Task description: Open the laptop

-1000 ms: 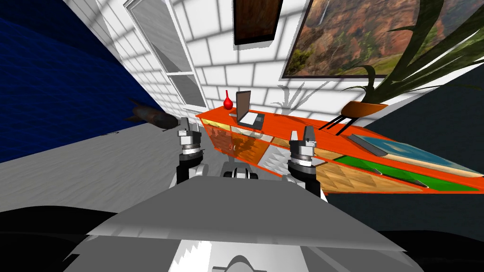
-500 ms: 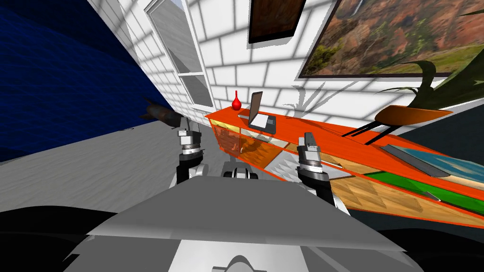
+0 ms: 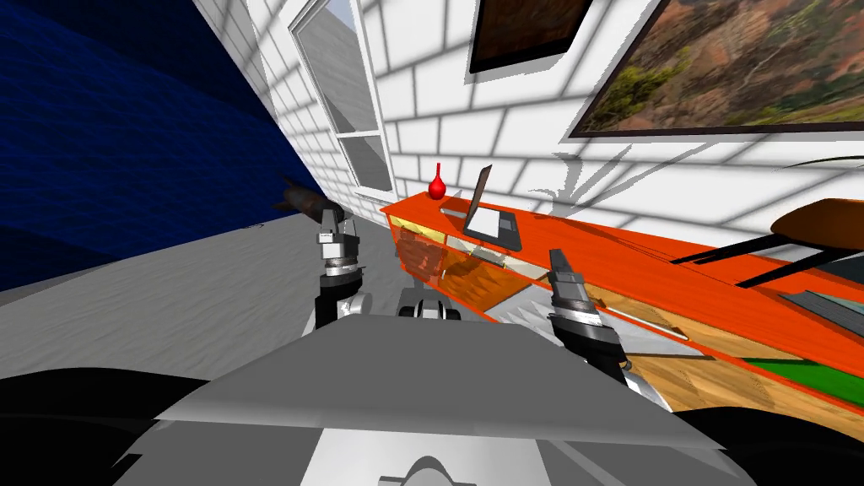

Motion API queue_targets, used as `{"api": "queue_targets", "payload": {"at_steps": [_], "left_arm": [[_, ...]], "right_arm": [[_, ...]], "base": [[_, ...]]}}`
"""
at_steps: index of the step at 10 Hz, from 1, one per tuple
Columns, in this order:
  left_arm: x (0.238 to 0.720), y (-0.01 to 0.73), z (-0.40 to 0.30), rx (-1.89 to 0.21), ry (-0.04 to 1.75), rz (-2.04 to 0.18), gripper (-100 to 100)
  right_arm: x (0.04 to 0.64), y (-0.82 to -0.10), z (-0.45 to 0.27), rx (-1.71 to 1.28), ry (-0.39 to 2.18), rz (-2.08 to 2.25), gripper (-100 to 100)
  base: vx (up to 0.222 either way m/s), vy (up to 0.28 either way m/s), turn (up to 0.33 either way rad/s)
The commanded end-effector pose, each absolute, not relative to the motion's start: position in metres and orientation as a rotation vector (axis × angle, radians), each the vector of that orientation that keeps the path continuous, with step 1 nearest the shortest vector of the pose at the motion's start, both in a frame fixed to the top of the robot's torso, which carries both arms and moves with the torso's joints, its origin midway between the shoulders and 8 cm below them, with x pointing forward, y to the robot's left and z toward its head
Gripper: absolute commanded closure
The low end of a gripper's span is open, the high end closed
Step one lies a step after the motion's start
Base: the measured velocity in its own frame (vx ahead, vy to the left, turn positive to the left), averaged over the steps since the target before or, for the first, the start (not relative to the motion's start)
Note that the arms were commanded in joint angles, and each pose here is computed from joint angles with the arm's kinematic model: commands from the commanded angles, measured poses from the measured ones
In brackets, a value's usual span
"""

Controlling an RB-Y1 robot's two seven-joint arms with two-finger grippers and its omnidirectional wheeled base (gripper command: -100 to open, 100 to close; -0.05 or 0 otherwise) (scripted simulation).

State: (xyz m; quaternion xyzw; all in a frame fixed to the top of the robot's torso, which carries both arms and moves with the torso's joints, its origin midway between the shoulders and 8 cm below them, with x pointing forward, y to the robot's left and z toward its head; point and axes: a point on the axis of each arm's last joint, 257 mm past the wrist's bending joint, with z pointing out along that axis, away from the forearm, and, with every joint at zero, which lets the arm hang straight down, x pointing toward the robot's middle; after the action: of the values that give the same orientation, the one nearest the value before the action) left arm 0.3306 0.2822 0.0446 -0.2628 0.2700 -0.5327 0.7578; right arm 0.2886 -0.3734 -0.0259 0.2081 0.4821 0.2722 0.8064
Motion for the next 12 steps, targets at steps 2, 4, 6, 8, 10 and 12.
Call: {"api": "queue_targets", "payload": {"at_steps": [2, 4, 6, 8, 10, 12], "left_arm": [[0.331, 0.282, 0.045, -0.572, 0.588, -1.161, 0], [0.331, 0.282, 0.045, -0.572, 0.588, -1.161, 0], [0.331, 0.282, 0.045, -0.572, 0.588, -1.161, 0], [0.331, 0.282, 0.045, -0.573, 0.588, -1.161, 0], [0.331, 0.282, 0.045, -0.572, 0.588, -1.161, 0], [0.331, 0.282, 0.045, -0.572, 0.588, -1.161, 0]], "right_arm": [[0.27, -0.408, -0.042, 0.419, 1.136, 0.387, -100], [0.26, -0.425, -0.046, 0.406, 1.175, 0.302, -100], [0.249, -0.442, -0.049, 0.391, 1.214, 0.213, -100], [0.237, -0.458, -0.053, 0.379, 1.252, 0.131, -100], [0.225, -0.474, -0.056, 0.368, 1.29, 0.05, -100], [0.2, -0.502, -0.063, 0.352, 1.367, -0.1, -100]], "base": [[0.088, 0.143, 0.144], [0.086, 0.133, 0.082], [0.082, 0.098, 0.093], [0.132, 0.142, 0.118], [0.079, 0.111, 0.083], [0.109, 0.13, 0.145]]}}
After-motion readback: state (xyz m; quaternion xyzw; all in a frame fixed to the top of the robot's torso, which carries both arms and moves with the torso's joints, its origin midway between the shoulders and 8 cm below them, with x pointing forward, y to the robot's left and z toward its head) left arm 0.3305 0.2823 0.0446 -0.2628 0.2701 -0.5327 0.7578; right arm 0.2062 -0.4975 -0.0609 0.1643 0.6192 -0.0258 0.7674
